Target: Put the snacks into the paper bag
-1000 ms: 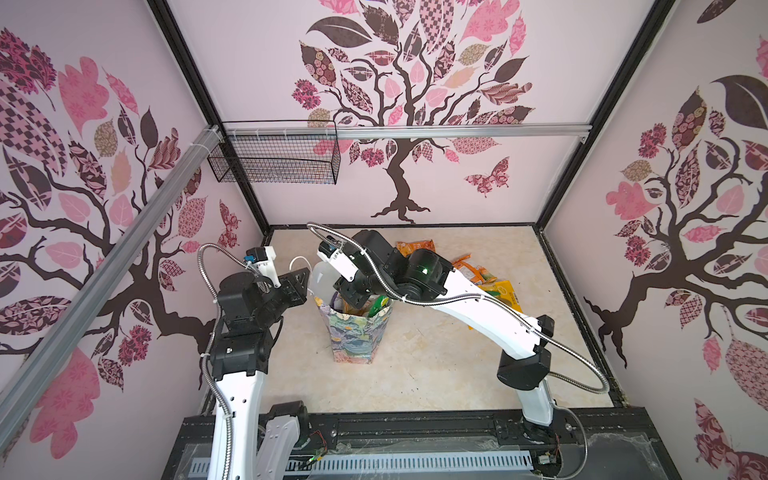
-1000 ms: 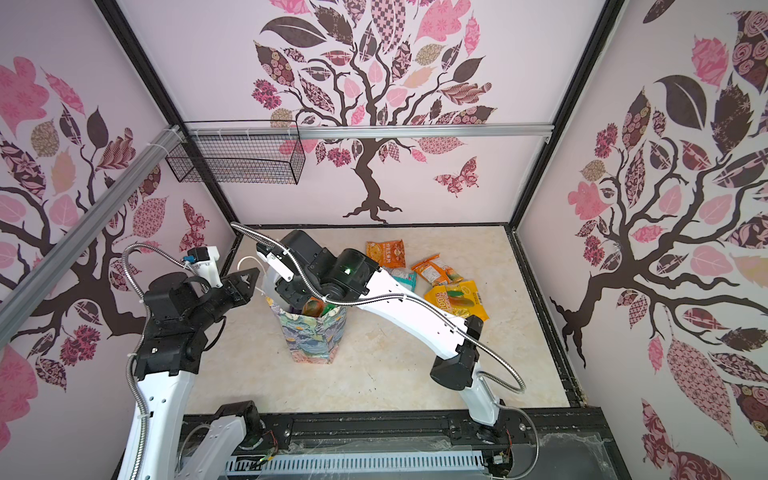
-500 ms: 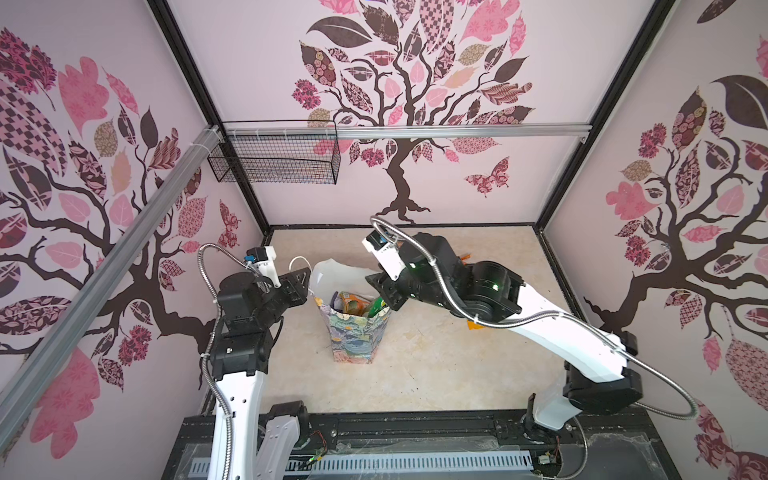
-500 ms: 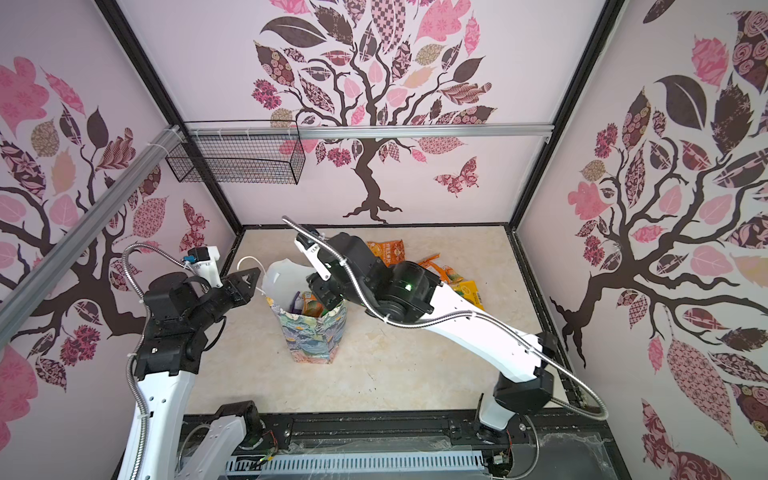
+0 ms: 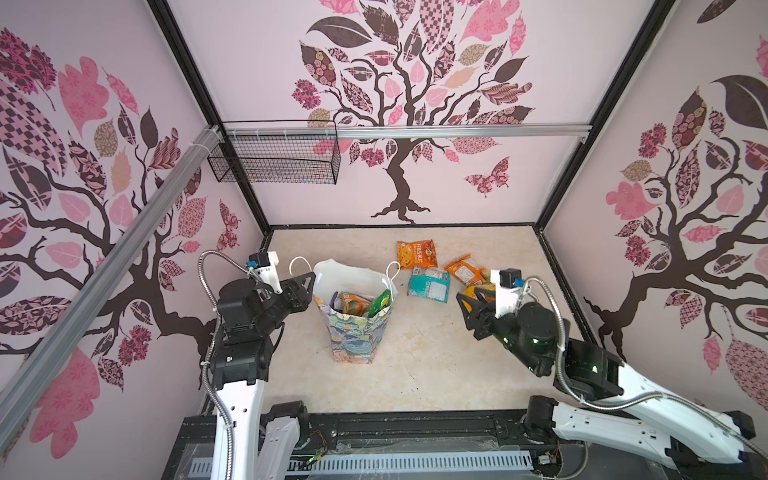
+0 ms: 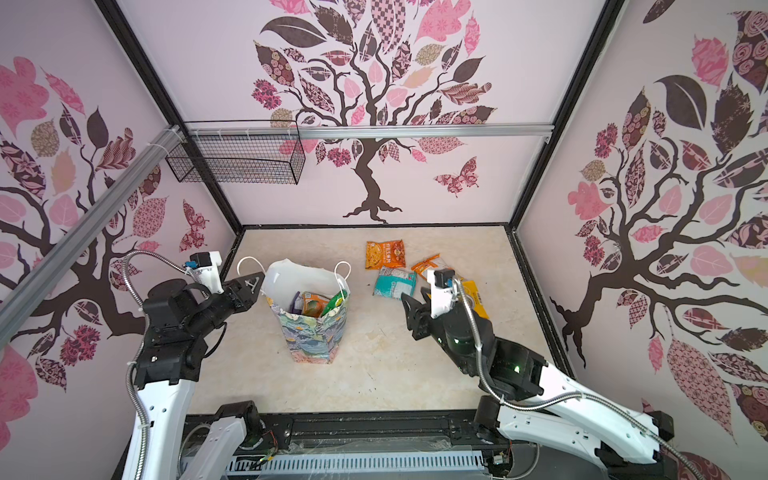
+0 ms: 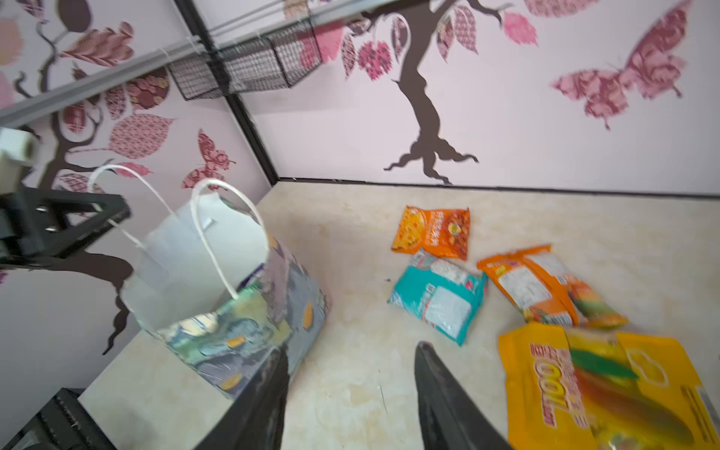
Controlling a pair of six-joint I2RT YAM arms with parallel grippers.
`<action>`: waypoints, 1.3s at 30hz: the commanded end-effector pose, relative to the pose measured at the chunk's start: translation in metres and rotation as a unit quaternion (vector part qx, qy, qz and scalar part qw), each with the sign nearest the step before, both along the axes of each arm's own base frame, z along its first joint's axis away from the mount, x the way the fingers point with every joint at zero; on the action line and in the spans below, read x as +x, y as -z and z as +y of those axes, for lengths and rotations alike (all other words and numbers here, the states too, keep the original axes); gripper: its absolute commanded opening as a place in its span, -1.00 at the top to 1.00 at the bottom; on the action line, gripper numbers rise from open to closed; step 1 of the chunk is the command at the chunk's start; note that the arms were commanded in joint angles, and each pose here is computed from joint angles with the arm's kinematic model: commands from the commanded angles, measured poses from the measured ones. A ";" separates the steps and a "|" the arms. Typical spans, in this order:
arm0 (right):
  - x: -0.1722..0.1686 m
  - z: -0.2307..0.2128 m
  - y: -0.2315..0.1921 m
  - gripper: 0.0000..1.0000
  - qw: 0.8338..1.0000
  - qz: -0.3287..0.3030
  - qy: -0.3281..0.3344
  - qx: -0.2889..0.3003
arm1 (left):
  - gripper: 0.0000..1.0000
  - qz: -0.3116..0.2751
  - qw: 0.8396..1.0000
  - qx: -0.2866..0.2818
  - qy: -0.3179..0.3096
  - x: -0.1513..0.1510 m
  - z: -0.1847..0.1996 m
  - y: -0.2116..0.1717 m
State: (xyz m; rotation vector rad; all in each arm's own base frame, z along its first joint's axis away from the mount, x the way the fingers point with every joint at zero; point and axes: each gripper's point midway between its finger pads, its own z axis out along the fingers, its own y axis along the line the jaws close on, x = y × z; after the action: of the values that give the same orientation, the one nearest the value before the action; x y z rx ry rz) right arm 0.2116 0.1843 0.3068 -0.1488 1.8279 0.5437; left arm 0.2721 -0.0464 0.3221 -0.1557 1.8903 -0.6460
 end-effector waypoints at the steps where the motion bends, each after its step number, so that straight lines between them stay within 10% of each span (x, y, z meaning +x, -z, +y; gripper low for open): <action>1: 0.020 -0.021 0.019 -0.21 0.997 0.017 0.075 0.018 | 0.17 0.020 1.000 -0.011 0.019 -0.002 -0.007 0.018; 20: 0.079 0.000 0.152 -0.58 0.981 0.195 0.015 0.001 | 0.05 0.047 0.999 0.010 0.005 0.001 -0.005 0.031; 39: 0.098 0.005 0.194 -0.67 0.973 0.226 0.004 0.044 | 0.10 0.039 0.999 0.008 0.011 -0.001 -0.005 0.027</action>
State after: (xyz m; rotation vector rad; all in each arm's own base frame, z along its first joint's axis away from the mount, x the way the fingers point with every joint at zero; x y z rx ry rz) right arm 0.3040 0.1836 0.1104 0.0454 2.2590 0.6355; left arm 0.2720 -0.0522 0.2966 -0.1697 1.9797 -0.6558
